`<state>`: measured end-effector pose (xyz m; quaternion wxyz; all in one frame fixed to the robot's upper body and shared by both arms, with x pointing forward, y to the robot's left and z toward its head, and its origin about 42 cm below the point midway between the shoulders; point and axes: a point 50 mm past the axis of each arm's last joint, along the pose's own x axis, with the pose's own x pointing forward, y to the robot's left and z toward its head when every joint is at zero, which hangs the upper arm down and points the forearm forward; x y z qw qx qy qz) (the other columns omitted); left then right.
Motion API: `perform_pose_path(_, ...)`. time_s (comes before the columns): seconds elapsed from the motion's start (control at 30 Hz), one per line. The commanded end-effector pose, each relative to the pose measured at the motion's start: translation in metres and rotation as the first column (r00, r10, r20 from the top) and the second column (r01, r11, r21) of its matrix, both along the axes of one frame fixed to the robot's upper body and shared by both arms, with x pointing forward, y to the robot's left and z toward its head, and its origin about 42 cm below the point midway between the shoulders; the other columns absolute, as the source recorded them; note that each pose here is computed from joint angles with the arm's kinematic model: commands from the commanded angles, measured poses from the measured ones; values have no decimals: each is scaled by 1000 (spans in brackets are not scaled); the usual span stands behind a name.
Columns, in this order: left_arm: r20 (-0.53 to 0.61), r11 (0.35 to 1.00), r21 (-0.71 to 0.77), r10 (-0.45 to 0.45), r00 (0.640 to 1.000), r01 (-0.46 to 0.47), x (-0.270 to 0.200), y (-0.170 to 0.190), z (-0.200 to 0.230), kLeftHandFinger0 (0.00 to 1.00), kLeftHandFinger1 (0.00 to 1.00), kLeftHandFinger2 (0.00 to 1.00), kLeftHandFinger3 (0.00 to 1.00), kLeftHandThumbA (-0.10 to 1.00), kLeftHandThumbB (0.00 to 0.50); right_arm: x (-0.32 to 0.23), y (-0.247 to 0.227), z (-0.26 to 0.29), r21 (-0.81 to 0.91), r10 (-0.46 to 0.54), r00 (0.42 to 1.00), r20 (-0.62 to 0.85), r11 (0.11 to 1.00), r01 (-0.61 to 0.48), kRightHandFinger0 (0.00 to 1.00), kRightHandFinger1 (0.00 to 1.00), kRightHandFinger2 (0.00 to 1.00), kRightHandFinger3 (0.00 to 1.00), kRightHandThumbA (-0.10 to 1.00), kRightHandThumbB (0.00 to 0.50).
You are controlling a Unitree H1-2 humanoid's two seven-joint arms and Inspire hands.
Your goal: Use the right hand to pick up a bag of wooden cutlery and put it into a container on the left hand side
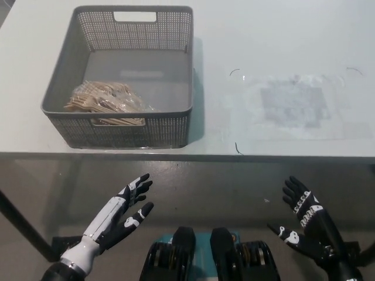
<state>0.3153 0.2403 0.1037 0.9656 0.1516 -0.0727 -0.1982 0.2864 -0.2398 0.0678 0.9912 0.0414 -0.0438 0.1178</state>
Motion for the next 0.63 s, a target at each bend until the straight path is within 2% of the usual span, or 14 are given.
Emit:
perform_pose_path(0.0, 75, 1000, -16, 10, 997, -9, 9, 1, 17, 1000, 1000, 1000, 1000, 761, 67, 9, -1, 12, 5, 17, 998, 54, 1000, -17, 1000, 1000, 1000, 1000, 934, 197)
perform_pose_path(0.27, 76, 999, -11, 32, 997, -31, 8, 2, 17, 1000, 1000, 1000, 1000, 804, 56, 11, -1, 12, -37, 21, 998, 56, 999, -19, 1000, 1000, 1000, 1000, 938, 224)
perform_pose_path(0.3, 73, 999, -10, 38, 997, -38, 8, 1, 17, 1000, 1000, 1000, 1000, 840, 14, 12, -2, 12, -37, 23, 998, 56, 999, -21, 1000, 1000, 1000, 1000, 935, 216)
perform_pose_path(0.33, 77, 997, -7, 76, 994, -75, 8, 0, 16, 1000, 1000, 1000, 1000, 897, 3, 15, -3, 14, -32, 20, 998, 53, 999, -18, 1000, 1000, 1000, 1000, 917, 236)
perform_pose_path(0.6, 80, 995, -5, 97, 992, -97, 9, -1, 19, 1000, 1000, 1000, 1000, 948, 0, 19, -3, 15, -48, 18, 998, 57, 999, -16, 1000, 1000, 1000, 1000, 919, 210)
